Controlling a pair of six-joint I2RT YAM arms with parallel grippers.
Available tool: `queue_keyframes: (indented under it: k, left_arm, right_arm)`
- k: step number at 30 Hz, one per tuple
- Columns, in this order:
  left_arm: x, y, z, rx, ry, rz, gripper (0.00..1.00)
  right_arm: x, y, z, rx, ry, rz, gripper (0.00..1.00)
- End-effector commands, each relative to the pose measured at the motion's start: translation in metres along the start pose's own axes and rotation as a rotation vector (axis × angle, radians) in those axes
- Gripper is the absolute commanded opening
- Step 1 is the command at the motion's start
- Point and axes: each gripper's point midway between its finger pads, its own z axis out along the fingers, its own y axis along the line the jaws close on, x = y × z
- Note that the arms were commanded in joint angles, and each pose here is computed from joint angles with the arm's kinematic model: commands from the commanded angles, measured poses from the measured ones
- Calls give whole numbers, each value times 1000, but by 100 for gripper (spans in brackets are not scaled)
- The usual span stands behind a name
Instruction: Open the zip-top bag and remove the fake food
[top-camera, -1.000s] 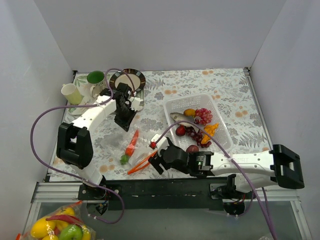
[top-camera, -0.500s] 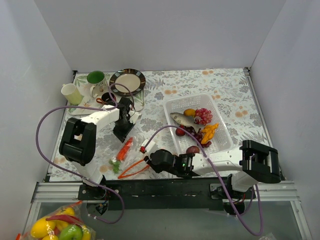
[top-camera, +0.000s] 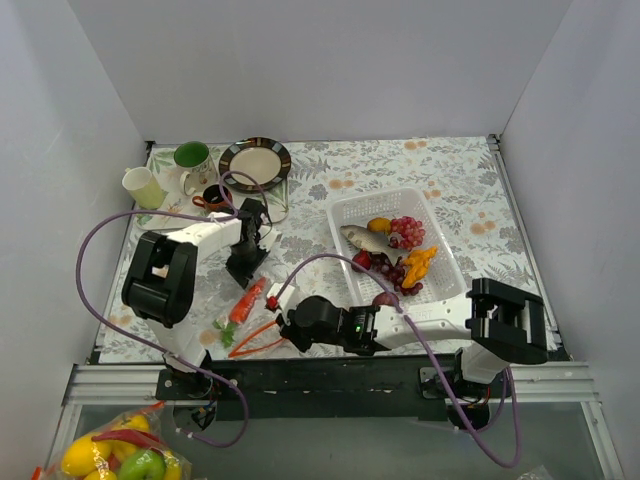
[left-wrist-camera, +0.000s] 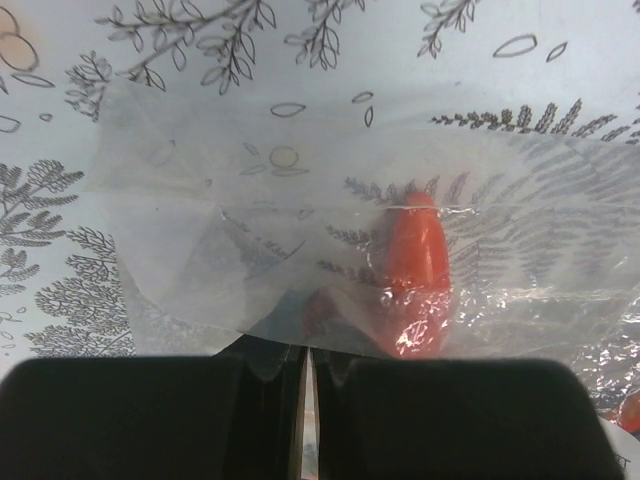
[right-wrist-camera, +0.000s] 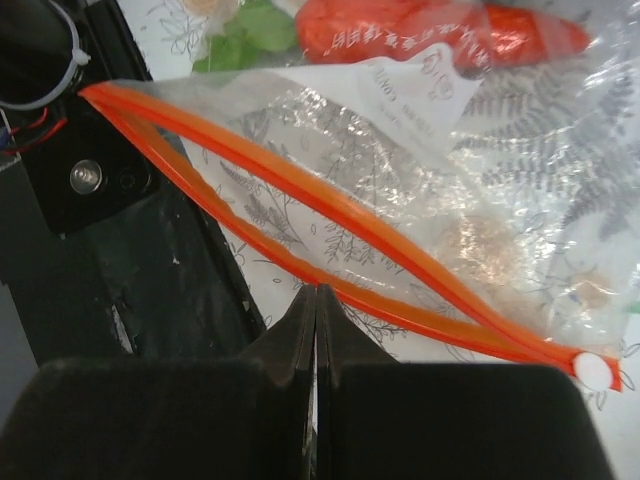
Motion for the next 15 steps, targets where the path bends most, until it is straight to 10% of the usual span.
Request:
queue_keyframes:
  k: [1,5,9,15]
  left_arm:
    - [-29,7,9,-25,-77,-23,0]
    - [-41,-1,3,23,-101,-42,0]
    - [-49,-13,-14,92,-127,-47,0]
    - [-49,-31,-56,197,-143,-26,8]
  right_arm:
    - [-14,22,9,-99,-36,-2,1]
    - [-10,19,23,-89,-13,-4,1]
    - [-28,-2,38,-7,-80,38,41]
    - [-42,-28,52,114,-142,73,45]
